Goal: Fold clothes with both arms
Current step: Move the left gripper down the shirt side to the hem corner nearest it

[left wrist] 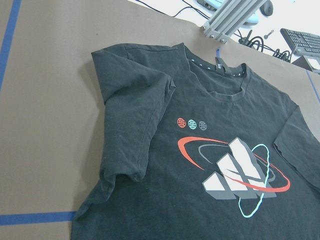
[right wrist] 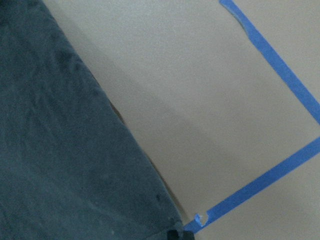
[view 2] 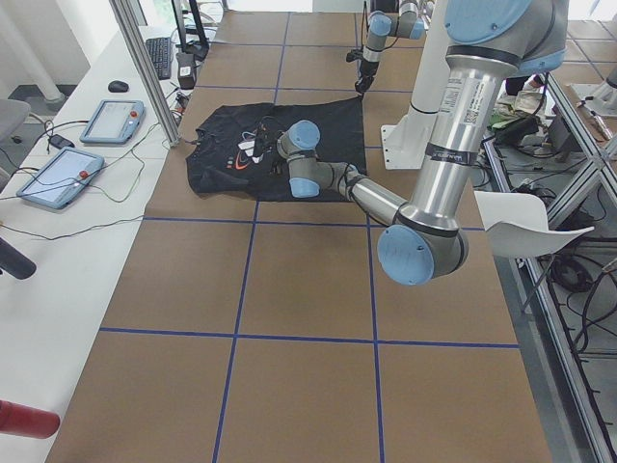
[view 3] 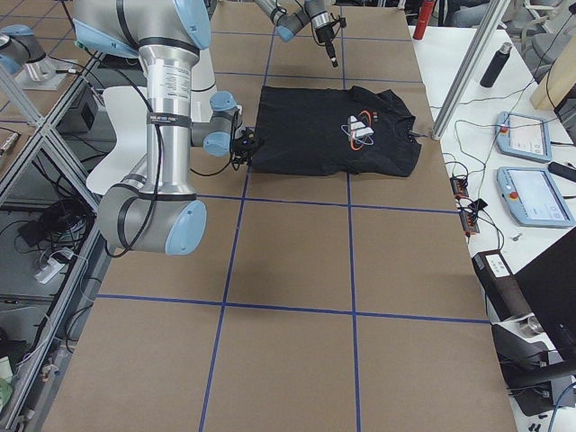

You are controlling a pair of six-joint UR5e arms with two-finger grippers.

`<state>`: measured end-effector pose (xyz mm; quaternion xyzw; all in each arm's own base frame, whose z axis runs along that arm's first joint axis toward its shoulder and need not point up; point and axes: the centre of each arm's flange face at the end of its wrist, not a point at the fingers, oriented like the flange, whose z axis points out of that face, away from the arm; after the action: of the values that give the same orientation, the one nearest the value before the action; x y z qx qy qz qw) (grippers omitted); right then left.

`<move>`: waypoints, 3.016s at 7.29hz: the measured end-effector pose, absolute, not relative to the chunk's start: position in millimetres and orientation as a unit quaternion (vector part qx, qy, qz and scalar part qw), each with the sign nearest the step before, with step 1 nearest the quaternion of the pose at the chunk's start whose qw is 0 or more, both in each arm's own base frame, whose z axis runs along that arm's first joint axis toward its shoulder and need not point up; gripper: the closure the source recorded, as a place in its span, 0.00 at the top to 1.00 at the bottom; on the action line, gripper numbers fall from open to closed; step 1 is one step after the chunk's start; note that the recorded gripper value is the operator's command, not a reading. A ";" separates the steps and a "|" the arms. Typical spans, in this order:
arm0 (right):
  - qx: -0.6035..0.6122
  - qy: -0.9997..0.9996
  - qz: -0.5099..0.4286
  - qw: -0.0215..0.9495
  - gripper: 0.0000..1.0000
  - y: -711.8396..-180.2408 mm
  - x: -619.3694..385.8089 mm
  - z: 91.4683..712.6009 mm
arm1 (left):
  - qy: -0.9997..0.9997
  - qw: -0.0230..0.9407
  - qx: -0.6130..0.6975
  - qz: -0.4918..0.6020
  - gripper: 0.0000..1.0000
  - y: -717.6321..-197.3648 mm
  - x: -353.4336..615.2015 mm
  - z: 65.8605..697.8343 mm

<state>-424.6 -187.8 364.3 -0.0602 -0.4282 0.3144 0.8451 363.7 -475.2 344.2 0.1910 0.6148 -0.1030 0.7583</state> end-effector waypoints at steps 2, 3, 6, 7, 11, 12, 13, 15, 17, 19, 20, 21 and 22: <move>-0.061 -0.424 0.313 0.848 0.00 -185.8 -417.5 350.9 | 0.611 0.770 0.148 -0.104 0.98 -435.0 370.9 352.4; -0.061 -0.422 0.313 0.849 0.00 -185.4 -416.5 348.7 | 0.599 0.784 0.126 -0.098 0.99 -408.6 370.9 353.4; -0.059 -0.420 0.312 0.850 0.00 -186.9 -416.1 348.7 | 0.570 0.814 0.079 -0.081 0.99 -338.6 349.5 370.3; -0.059 -0.420 0.313 0.850 0.00 -187.8 -415.8 349.2 | 0.565 0.819 0.063 -0.081 0.99 -321.8 347.3 376.0; -0.057 -0.419 0.318 0.849 0.00 -191.9 -413.6 350.0 | 0.551 0.818 -0.039 -0.158 0.81 -239.3 407.9 388.2; -0.056 -0.420 0.318 0.848 0.00 -192.4 -413.0 349.4 | 0.544 0.820 -0.053 -0.169 0.78 -221.8 421.2 393.9; -0.056 -0.421 0.318 0.848 0.00 -192.8 -412.7 348.5 | 0.536 0.823 -0.058 -0.178 0.77 -209.1 433.0 402.1; -0.056 -0.421 0.319 0.847 0.00 -193.4 -412.3 347.8 | 0.527 0.827 -0.058 -0.185 0.75 -201.0 441.3 412.6; -0.056 -0.421 0.320 0.847 0.00 -193.9 -412.0 347.9 | 0.525 0.828 -0.058 -0.186 0.70 -200.3 441.5 413.9; -0.056 -0.421 0.320 0.847 0.00 -194.5 -411.6 348.1 | 0.521 0.830 -0.058 -0.188 0.53 -200.3 441.4 416.0; -0.055 -0.421 0.321 0.847 0.00 -195.2 -411.2 348.3 | 0.518 0.832 -0.058 -0.188 0.23 -200.3 441.7 416.9; -0.055 -0.421 0.322 0.846 0.00 -196.0 -410.7 348.5 | 0.517 0.833 -0.058 -0.189 0.06 -200.5 441.4 415.7; -0.054 -0.421 0.323 0.846 0.00 -197.0 -410.1 348.3 | 0.518 0.832 -0.058 -0.191 0.00 -201.7 439.6 413.7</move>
<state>-410.1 -197.0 348.3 -0.0543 -0.4212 0.3228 0.8458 439.6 -201.7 413.7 -0.0580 0.5182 -0.1907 0.8317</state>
